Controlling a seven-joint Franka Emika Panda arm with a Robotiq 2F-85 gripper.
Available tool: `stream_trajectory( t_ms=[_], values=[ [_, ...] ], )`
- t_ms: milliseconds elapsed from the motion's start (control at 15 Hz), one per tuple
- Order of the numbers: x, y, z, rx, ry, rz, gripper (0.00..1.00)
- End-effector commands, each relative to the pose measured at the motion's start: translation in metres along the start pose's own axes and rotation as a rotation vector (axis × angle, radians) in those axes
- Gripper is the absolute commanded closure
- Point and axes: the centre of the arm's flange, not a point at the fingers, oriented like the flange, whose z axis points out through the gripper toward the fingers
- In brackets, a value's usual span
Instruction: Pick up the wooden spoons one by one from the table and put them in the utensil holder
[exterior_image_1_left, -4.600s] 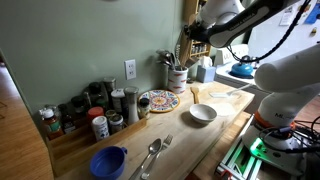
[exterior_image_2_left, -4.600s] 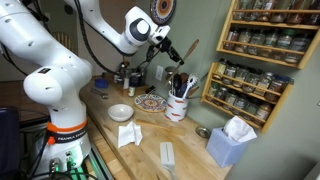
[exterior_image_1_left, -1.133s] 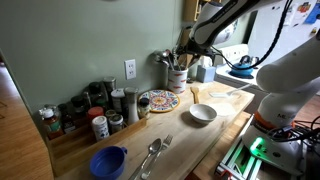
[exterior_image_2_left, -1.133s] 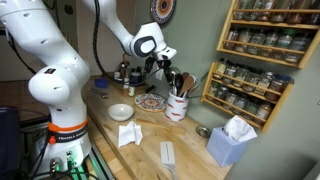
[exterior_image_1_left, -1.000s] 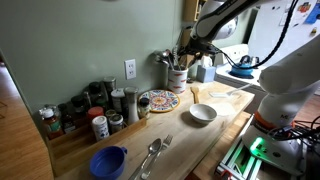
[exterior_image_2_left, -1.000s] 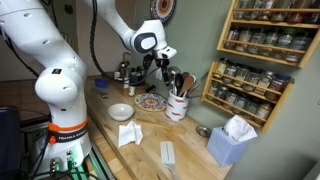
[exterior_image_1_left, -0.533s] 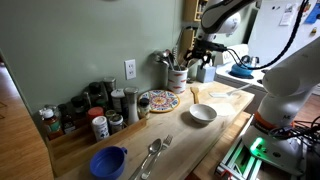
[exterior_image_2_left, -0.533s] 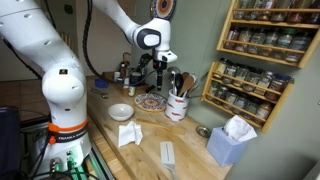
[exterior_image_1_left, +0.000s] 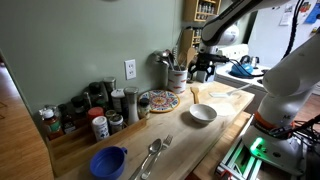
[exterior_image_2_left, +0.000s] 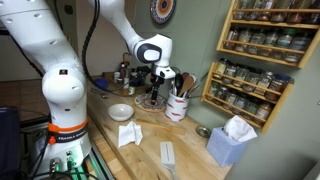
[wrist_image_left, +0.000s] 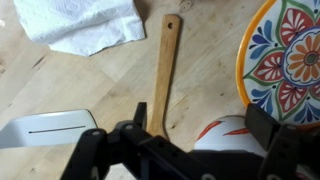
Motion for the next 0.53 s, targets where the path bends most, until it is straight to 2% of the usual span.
stream_trajectory(
  t_ms=[0, 467],
  values=[
    [0.003, 0.011, 0.041, -0.005, 0.001, 0.013, 0.0],
    [0.016, 0.013, 0.09, -0.037, 0.013, 0.042, 0.0]
  ],
)
